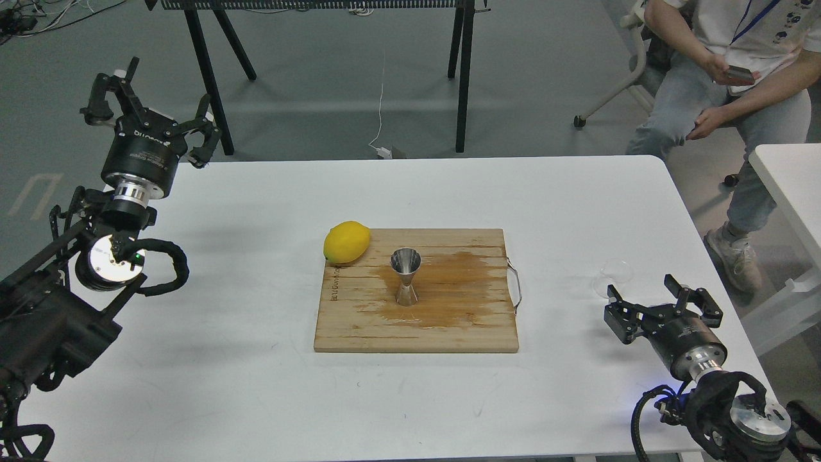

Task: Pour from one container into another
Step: 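Close the right gripper around the clear glass cup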

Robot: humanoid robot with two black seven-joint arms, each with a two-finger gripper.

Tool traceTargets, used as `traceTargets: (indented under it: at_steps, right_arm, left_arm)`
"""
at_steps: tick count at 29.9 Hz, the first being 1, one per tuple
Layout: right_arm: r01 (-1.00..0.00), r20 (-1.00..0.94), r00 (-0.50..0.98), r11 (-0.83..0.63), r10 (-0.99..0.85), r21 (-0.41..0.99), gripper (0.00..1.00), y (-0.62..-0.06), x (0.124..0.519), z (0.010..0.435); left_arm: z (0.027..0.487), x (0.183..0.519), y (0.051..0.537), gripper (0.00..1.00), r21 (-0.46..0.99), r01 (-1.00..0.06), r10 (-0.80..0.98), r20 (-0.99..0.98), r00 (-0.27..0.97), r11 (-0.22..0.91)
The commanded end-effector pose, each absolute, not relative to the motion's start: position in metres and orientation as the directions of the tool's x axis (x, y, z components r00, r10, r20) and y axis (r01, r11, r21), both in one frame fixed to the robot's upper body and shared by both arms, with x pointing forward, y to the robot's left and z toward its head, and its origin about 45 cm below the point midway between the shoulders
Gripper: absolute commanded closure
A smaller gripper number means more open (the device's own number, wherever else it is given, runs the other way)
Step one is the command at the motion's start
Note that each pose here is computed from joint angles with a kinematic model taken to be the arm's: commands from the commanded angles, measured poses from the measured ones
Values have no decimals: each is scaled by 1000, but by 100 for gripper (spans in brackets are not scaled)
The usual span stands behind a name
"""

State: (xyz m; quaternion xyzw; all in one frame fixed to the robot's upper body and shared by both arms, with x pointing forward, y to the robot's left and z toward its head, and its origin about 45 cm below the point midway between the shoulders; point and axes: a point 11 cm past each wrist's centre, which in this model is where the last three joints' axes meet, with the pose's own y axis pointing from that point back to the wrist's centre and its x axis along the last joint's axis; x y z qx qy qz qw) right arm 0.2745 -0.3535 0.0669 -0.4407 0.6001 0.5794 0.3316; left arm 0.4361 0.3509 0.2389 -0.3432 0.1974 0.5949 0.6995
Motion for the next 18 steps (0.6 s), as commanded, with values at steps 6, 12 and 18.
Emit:
traceTargets:
  at_steps: [6,12,18]
  right_arm:
    - [-867,-862,-484,-51,-150,496,0,-344,278,42]
    - [-865,-861,-490,-47,-137,500,1,-340,282,38]
    - [-876,-871,-470,-48,-143,480,2,-341,294,45]
  left_arm:
    - [240,436,354,0,-249,-967,702,-678,218,59]
    - [239,435,354,0,-247,-967,702,-678,215,58]
    - [237,435,357,0,-242,-969,707,-676,208,53]
